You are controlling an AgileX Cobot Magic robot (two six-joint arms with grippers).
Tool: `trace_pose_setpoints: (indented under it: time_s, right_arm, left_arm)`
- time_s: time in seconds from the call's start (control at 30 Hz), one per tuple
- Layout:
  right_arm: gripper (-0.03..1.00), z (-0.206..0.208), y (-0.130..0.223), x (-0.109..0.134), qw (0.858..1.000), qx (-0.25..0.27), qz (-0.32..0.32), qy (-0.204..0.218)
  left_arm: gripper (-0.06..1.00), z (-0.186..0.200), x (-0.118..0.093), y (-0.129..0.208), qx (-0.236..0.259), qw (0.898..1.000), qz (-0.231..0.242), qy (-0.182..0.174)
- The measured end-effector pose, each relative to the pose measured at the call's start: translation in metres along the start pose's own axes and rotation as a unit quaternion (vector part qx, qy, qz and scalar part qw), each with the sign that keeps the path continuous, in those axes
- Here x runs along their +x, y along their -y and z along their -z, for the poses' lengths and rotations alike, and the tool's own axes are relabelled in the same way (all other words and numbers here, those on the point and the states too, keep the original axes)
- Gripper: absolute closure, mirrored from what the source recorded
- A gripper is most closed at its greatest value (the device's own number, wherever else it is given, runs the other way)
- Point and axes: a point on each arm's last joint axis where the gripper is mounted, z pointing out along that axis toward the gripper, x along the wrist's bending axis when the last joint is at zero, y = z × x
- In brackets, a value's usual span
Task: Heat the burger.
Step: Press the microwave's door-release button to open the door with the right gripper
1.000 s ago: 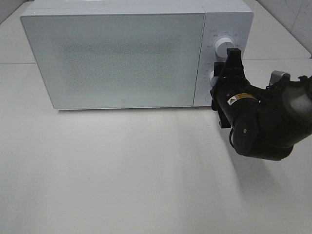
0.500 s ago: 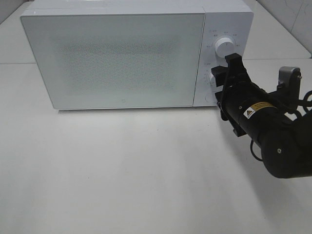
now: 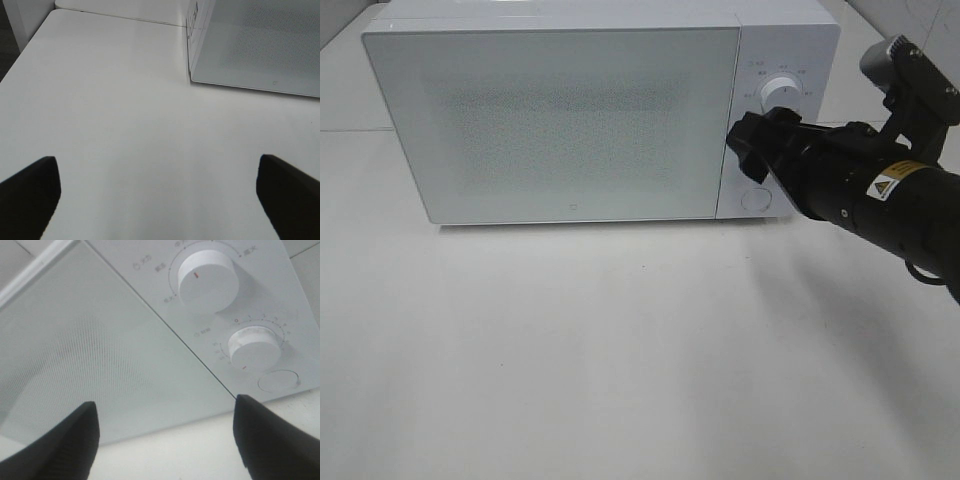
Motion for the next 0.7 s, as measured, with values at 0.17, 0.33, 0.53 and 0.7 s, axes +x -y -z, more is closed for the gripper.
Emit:
trace_pose_setpoints:
  time_s: [0.17,0.33,0.53,0.7]
  right_arm:
    - [0.24,0.013,-0.002,0.004,0.995,0.052,0.089,0.008]
    - [0.25,0.027,-0.003,0.006,0.983,0.114,0.145,0.011]
    - [0.25,0.048,-0.007,0.011,0.971,0.161,0.176,0.002]
    - [0.25,0.074,-0.018,0.020,0.938,0.246,0.245,-0.008]
  left_arm:
    - [-0.04,0.000,0.000,0.000,0.000,1.000,0.000,0.000]
    - [-0.04,0.000,0.000,0.000,0.000,1.000,0.000,0.000]
    - [-0.04,0.000,0.000,0.000,0.000,1.000,0.000,0.000]
    - [-0.04,0.000,0.000,0.000,0.000,1.000,0.000,0.000]
